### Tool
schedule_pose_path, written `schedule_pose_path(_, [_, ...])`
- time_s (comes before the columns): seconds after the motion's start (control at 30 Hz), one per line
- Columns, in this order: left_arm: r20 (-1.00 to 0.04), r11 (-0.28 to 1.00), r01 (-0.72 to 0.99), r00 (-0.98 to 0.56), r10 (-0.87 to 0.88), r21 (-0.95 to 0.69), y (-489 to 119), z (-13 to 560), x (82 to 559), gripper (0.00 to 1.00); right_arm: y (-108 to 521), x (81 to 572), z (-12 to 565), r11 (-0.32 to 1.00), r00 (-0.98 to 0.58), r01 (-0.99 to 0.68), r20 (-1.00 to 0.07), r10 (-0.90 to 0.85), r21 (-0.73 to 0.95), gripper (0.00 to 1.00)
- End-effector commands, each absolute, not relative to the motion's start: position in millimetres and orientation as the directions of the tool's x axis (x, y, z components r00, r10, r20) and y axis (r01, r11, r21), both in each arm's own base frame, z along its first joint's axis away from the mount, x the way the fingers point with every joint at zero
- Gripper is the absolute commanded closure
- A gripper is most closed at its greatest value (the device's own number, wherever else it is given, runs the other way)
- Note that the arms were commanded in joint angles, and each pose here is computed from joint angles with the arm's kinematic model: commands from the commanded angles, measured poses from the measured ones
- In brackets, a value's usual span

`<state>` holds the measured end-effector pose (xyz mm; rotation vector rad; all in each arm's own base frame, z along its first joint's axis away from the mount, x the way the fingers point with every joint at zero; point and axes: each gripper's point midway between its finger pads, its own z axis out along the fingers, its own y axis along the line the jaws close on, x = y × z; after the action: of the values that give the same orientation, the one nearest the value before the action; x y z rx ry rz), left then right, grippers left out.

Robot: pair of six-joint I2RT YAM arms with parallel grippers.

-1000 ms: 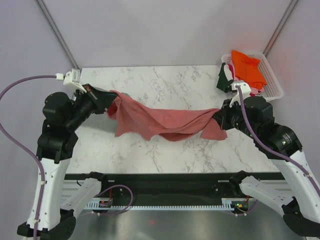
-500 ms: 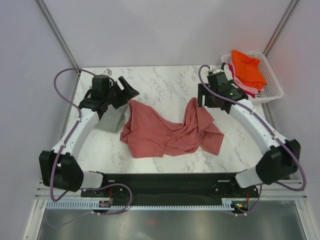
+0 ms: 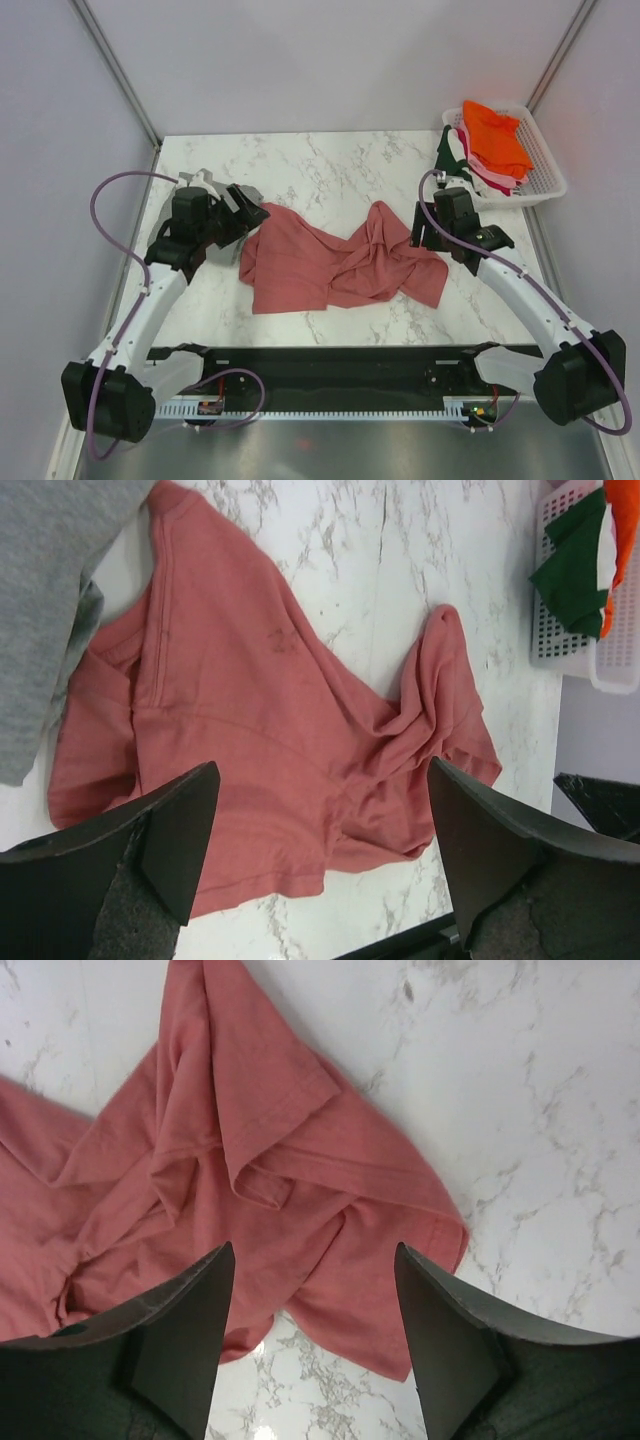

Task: Fold and stack the t-shirts
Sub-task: Flatten the tshirt out

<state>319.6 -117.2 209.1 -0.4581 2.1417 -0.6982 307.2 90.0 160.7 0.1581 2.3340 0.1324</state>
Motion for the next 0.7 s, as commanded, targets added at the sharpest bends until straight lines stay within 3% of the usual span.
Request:
schedule_pose_path(0.0, [-0.591,0.794,-0.043,-0.644,-0.487,-0.607,-118.9,188.4,294.2,0.1,111.3,300.5,140.6,0.967,-0.708,0.015,-0.681,0.189,0.253,0.27])
schedule_pose_path(0.27, [-0.45,0.796,-0.197,-0.737,-0.505,-0.572,-109.2,119.1,243.7,0.25,115.4,296.3,133.8,0.957,-0.696,0.002,-0.687,0.21,0.291,0.27])
schedule_pose_path(0.37, [-0.377,0.783,-0.25,-0.768,-0.518,-0.569,-111.1,94.0,224.0,0.39,116.4,296.0,136.7,0.953,-0.688,-0.001,-0.691,0.219,0.303,0.26])
schedule_pose_path(0.67, [-0.357,0.801,-0.363,-0.753,-0.553,-0.475,-103.3,49.3,191.5,0.39,118.9,294.5,137.4,0.948,-0.682,-0.014,-0.696,0.224,0.319,0.25])
